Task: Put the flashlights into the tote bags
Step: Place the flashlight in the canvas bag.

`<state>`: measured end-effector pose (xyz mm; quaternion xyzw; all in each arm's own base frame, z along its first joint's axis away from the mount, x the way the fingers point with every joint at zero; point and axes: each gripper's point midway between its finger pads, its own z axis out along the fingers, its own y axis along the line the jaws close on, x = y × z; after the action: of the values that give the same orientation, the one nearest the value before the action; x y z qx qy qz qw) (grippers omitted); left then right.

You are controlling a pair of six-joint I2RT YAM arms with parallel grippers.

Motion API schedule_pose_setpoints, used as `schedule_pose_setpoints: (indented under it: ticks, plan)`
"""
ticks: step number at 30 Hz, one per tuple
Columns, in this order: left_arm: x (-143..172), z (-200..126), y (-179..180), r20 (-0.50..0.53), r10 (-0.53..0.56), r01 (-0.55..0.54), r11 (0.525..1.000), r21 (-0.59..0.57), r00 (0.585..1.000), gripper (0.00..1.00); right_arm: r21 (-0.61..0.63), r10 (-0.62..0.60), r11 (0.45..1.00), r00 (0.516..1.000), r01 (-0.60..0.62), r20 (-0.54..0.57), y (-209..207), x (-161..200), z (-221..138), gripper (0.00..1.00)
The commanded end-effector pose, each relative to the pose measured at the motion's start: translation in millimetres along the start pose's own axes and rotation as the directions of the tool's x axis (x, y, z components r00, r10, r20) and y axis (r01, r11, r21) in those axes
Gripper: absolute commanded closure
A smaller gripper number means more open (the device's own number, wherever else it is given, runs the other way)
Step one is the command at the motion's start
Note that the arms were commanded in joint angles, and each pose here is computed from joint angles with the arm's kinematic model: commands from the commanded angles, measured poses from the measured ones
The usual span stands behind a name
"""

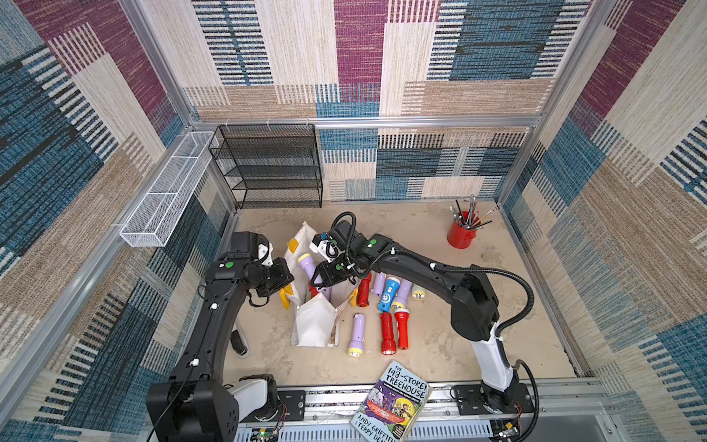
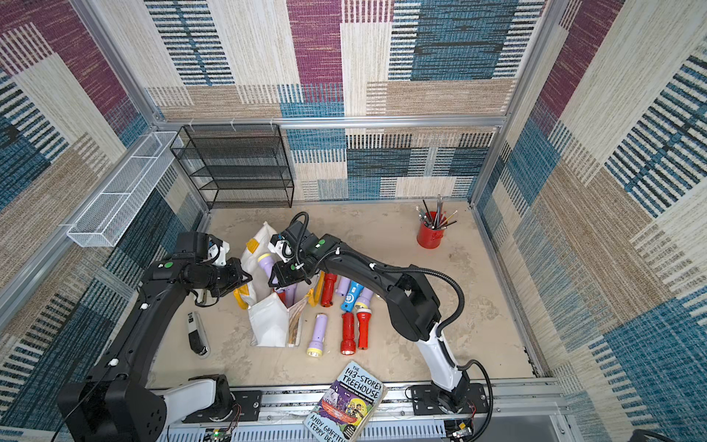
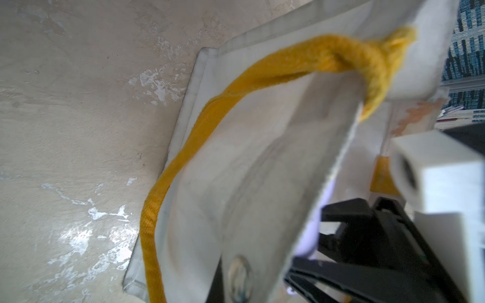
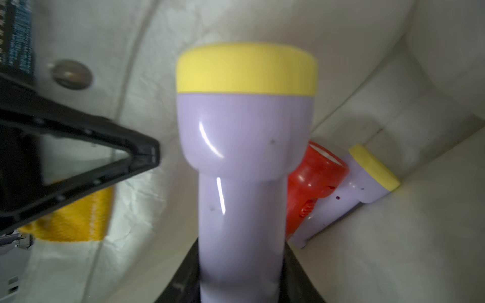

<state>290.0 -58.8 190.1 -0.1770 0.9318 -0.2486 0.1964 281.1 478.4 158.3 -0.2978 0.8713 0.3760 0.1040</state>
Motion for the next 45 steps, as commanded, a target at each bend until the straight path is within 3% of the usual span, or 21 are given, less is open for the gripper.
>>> schedule_pose_setpoints:
  ticks: [1,23,38,45]
  plan:
    - [-3.0,-1.3,-6.4,0.012,0.010,-0.010,0.999,0.033,1.000,1.00,-0.030,0.017,0.999,0.999,-0.018,-0.028,0.5,7.9,10.6,0.65]
    - [-0.6,1.9,-2.4,0.003,0.008,-0.008,1.000,0.021,1.000,1.00,0.017,0.139,0.990,0.971,-0.138,-0.195,-37.5,61.4,56.4,0.62]
    - [0.5,2.1,-1.1,0.002,0.007,-0.007,1.000,0.017,1.000,1.00,0.025,0.051,0.999,0.975,-0.046,-0.217,-23.2,53.2,36.5,0.35]
    - [-0.2,-0.7,0.6,0.011,0.015,-0.015,1.000,0.001,1.000,1.00,0.023,-0.012,1.000,0.980,0.017,-0.198,-9.5,42.2,17.2,0.30]
